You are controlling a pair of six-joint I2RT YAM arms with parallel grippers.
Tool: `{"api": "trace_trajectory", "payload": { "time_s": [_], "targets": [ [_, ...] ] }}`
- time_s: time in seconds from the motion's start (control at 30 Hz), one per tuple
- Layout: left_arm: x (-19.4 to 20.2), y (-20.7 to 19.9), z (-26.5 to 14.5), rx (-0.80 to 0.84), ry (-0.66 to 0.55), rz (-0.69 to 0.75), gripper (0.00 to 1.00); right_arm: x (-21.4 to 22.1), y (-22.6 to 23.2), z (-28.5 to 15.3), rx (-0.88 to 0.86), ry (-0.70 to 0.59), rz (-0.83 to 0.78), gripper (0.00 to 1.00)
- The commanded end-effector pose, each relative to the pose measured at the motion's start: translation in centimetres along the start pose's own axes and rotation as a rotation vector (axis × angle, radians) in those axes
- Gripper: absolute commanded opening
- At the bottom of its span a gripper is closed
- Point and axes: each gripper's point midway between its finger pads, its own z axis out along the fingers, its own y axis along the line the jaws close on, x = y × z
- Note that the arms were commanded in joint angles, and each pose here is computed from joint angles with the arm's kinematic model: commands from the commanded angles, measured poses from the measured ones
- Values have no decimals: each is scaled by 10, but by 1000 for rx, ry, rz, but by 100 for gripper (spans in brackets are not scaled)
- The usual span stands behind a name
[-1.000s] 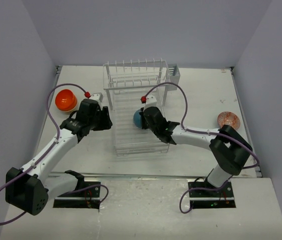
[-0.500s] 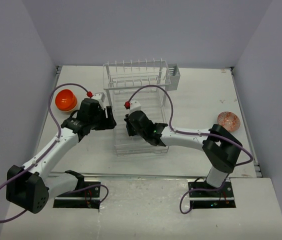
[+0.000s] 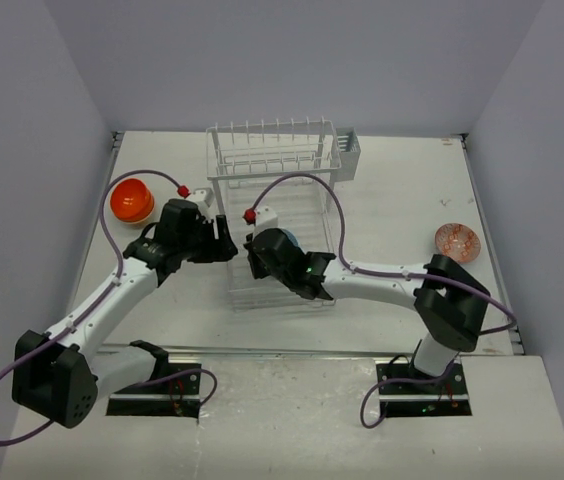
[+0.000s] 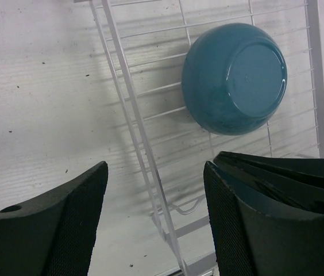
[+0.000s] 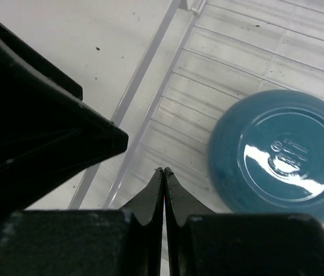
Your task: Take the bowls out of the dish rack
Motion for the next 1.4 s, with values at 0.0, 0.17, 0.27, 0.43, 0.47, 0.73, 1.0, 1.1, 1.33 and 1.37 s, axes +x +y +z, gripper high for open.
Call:
{"api": "trace_trajectory", "payload": {
  "time_s": [0.0, 0.17, 0.27, 0.43, 0.47, 0.73, 1.0, 1.1, 1.33, 1.37],
  "targets": [
    [-13, -8, -5, 31, -61, 19, 68, -36, -11, -30, 55, -115, 28, 0],
    [-7, -7, -3, 37, -45, 13, 68, -37, -27, -32, 126, -121, -14, 0],
    [-8, -9, -4, 43, -47, 15, 68, -36, -35, -25, 156, -106, -16, 0],
    [-14, -10, -11, 39, -67, 22, 70, -33, -47, -10, 200, -90, -11, 0],
    [-15, -10, -12, 37, -71, 22, 71, -30, -49, -7, 207, -82, -10, 0],
    [-17, -9, -14, 36, -84, 28, 77, -20, -64, 3, 229, -49, -8, 0],
    [-17, -8, -10, 24, -76, 29, 79, -2, -54, 16, 182, 10, -6, 0],
    [-18, -7, -9, 17, -75, 28, 80, 3, -47, 18, 154, 26, 12, 0],
    [-22, -4, -7, -5, -73, 33, 82, 8, -27, 19, 99, 43, 21, 0],
    [-22, -5, -7, -3, -73, 33, 82, 9, -24, 20, 92, 46, 19, 0]
  ]
}}
